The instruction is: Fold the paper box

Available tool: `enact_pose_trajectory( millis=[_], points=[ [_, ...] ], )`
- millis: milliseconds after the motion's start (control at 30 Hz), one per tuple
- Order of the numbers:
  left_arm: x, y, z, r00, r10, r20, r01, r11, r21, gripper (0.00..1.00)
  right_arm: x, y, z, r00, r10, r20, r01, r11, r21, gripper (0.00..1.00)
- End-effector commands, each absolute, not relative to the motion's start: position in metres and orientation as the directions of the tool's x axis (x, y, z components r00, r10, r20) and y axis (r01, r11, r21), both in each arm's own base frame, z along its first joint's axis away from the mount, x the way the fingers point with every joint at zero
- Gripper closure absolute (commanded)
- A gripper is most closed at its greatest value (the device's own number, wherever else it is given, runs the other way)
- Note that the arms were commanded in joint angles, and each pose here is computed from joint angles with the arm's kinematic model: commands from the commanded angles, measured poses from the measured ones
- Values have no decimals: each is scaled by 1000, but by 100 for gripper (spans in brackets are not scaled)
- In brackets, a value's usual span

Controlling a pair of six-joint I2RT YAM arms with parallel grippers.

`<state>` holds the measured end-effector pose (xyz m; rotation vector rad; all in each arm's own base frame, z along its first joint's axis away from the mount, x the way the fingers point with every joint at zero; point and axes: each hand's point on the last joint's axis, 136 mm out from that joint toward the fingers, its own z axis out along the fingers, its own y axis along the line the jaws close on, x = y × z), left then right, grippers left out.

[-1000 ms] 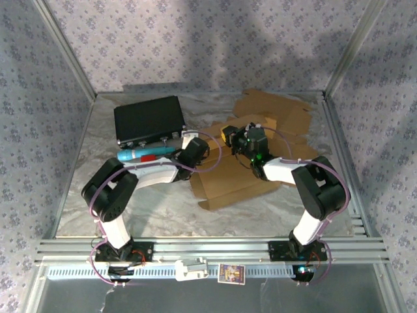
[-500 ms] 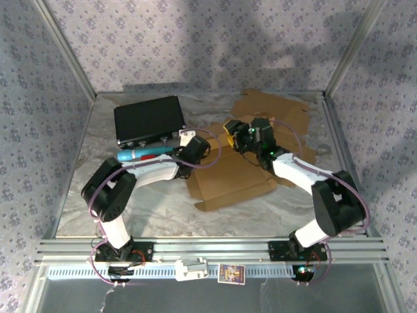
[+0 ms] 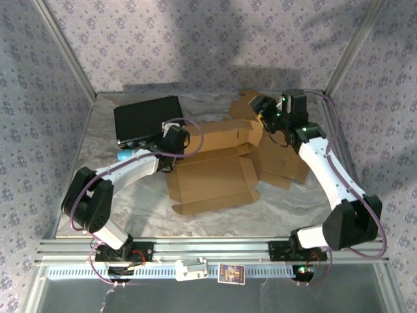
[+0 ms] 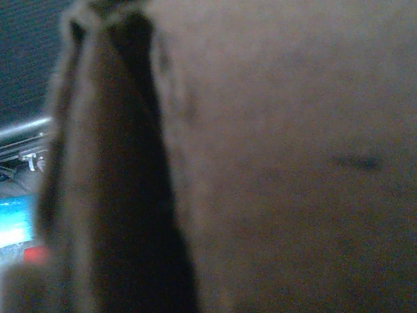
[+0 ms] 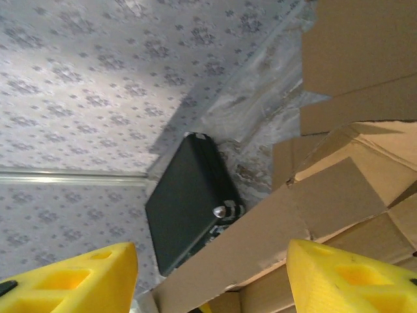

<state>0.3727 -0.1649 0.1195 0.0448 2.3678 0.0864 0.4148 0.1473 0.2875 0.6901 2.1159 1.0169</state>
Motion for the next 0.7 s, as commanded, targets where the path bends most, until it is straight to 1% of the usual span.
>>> enact_pose_trajectory(
  millis=[0,133,267,400,667],
  points=[
    [367,-166,116,-751,79,-656,48,997,66,100,417,150,255,-690,640,-338,230,637,736,37],
    [368,-170,116,-763,67,-643,51,998,43,100,426,155,232,-725,604,-331,247,677,693,38],
    [368,-169,115,-765,60,-641,47,998,37,100,436,164,218,-763,570,-306,229,680,697,38],
    [367,-170,113,-772,58,-633,48,998,33,100,438,180,202,-816,517,-258,221,692,687,40],
    [372,-173,114,-770,52,-636,46,999,26,100,432,196,200,-831,514,-213,214,649,730,41]
  ],
)
